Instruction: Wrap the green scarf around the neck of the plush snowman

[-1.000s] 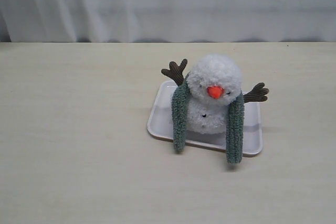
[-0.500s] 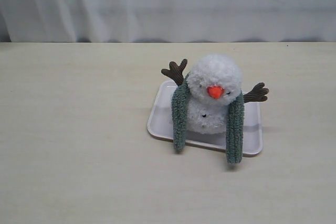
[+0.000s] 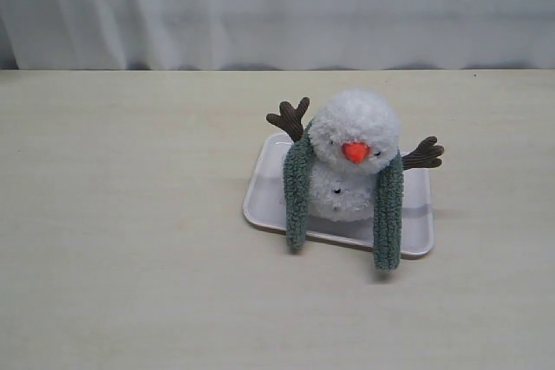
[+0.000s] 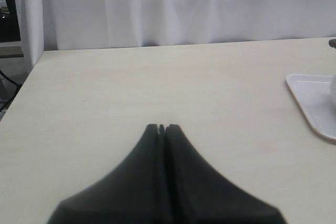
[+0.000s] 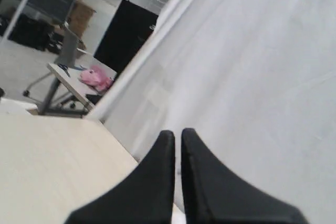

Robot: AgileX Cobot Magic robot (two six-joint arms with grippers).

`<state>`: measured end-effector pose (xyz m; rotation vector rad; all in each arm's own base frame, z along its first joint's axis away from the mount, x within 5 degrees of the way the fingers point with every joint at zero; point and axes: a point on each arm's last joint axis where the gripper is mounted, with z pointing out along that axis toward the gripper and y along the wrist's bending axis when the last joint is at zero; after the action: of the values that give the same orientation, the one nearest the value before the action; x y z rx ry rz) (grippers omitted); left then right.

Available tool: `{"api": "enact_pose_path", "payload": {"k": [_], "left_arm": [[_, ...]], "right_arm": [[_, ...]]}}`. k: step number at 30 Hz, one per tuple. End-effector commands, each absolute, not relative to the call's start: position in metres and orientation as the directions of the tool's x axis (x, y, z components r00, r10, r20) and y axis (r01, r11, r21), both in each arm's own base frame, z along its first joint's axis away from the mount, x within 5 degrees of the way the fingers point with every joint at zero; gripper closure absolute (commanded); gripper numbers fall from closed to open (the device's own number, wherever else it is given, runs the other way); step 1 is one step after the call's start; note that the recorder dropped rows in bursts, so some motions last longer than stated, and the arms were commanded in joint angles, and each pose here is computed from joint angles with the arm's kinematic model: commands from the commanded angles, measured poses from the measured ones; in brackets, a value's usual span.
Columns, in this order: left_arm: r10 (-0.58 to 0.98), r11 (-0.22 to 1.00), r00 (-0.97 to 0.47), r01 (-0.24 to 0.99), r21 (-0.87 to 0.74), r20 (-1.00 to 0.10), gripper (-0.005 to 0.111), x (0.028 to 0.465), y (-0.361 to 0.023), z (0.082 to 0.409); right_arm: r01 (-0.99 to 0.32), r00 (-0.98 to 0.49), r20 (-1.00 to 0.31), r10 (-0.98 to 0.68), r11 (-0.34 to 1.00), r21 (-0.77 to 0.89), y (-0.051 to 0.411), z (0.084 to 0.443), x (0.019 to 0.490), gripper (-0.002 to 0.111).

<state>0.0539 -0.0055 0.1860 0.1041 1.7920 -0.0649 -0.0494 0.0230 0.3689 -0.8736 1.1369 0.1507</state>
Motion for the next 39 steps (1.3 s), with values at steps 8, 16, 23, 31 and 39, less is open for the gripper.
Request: {"api": "enact_pose_path", "payload": {"k": [8,16,23,31,39], "left_arm": [[0.035,0.994,-0.212,0.104,0.013,-0.977,0.107,0.054,-0.005,0.186],[0.035,0.994,-0.212,0.104,0.013,-0.977,0.107,0.054,-0.005,0.186],[0.035,0.994,-0.212,0.104,0.013,-0.977,0.107,0.054,-0.005,0.186],[0.035,0.994,-0.212,0.104,0.013,-0.977,0.107,0.054,-0.005,0.186],[0.035,0.994,-0.212,0.104,0.013,-0.977,0.107,0.054,-0.005,0.186]], "right_arm": [[-0.209,0.338,-0.61,-0.717,0.575,-0.791,-0.002,0.359,-0.032,0.104],[-0.037,0.19,-0.421,-0.887,0.422,-0.906,-0.021,0.359,-0.026,0.104],[0.04,0.094,-0.314,-0.945,0.319,-0.947,-0.031,0.361,-0.025,0.104],[0.037,0.054,-0.375,-0.926,0.377,-0.926,-0.022,0.36,-0.028,0.104],[0.04,0.044,-0.38,-0.924,0.381,-0.924,-0.021,0.36,-0.028,0.104]]}}
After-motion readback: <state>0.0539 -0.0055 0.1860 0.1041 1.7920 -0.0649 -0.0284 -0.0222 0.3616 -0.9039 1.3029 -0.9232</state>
